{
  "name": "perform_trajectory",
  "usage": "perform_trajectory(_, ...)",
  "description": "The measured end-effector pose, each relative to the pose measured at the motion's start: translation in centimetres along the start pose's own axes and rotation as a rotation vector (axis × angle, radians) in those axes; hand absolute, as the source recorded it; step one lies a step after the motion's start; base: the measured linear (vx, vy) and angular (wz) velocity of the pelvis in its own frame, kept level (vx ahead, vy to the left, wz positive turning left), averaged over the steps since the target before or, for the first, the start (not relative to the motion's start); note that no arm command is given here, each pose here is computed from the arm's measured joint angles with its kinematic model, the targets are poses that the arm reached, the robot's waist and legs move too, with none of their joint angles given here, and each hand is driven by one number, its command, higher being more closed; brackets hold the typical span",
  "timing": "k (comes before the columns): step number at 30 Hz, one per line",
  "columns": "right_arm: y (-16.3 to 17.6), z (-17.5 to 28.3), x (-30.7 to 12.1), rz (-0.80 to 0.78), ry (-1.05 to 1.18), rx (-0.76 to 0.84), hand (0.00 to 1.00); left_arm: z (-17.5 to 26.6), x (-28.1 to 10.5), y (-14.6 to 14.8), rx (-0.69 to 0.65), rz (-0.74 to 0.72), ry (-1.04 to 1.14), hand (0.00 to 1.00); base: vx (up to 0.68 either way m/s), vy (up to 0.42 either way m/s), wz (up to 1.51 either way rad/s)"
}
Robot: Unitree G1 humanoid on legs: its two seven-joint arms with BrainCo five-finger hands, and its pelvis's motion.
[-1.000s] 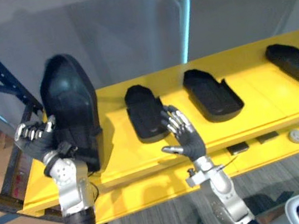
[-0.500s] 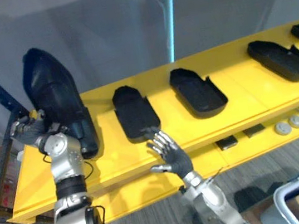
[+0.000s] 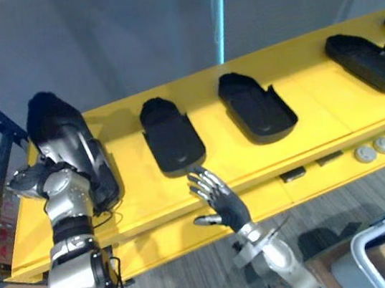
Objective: Walk over and take plastic housings, then place them on the shelf
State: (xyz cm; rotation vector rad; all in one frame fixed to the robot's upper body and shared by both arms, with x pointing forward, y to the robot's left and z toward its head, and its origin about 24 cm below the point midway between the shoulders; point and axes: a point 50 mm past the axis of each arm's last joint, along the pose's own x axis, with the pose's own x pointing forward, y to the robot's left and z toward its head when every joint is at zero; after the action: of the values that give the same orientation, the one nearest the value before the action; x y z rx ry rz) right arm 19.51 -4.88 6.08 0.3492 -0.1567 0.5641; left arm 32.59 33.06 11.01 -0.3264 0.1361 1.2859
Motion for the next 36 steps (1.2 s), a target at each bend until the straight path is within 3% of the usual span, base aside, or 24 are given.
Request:
perform_trajectory(14, -0.2, 1.3, 0.1, 0.023, -0.038, 0.001, 0.00, 2.1, 2.0, -0.1, 0.046, -0.003, 0.041, 1.00, -0.03, 0.005, -0.04)
perform_trajectory(15, -0.3, 1.5, 0.1, 0.025, -0.042, -0.002, 0.00, 2.3, 2.1, -0.1, 0.042, -0.003, 0.036, 0.00, 0.00, 0.004, -0.08)
perform_trajectory(20, -0.2, 1.8, 0.1, 0.031, -0.062, -0.006, 0.00, 4.2, 1.9, -0.7, -0.069, -0.046, -0.035, 0.00, 0.00, 0.001, -0.01)
perform_trajectory(26, -1.0, 2.4, -0.4, -0.013, -0.112, -0.015, 0.00, 11.0, -0.5, -2.6, -0.154, -0.201, -0.419, 0.00, 0.00, 0.002, -0.04)
perform_trajectory(32, -2.0, 3.4, -0.7, -0.071, -0.187, -0.048, 0.00, 12.0, -3.2, -2.6, -0.157, -0.343, -0.668, 0.00, 0.00, 0.001, -0.05)
perform_trajectory(36, -2.6, 5.3, -1.2, -0.153, -0.290, -0.083, 0.00, 11.8, -6.8, -1.5, -0.236, -0.492, -0.846, 0.00, 0.05, 0.001, 0.01)
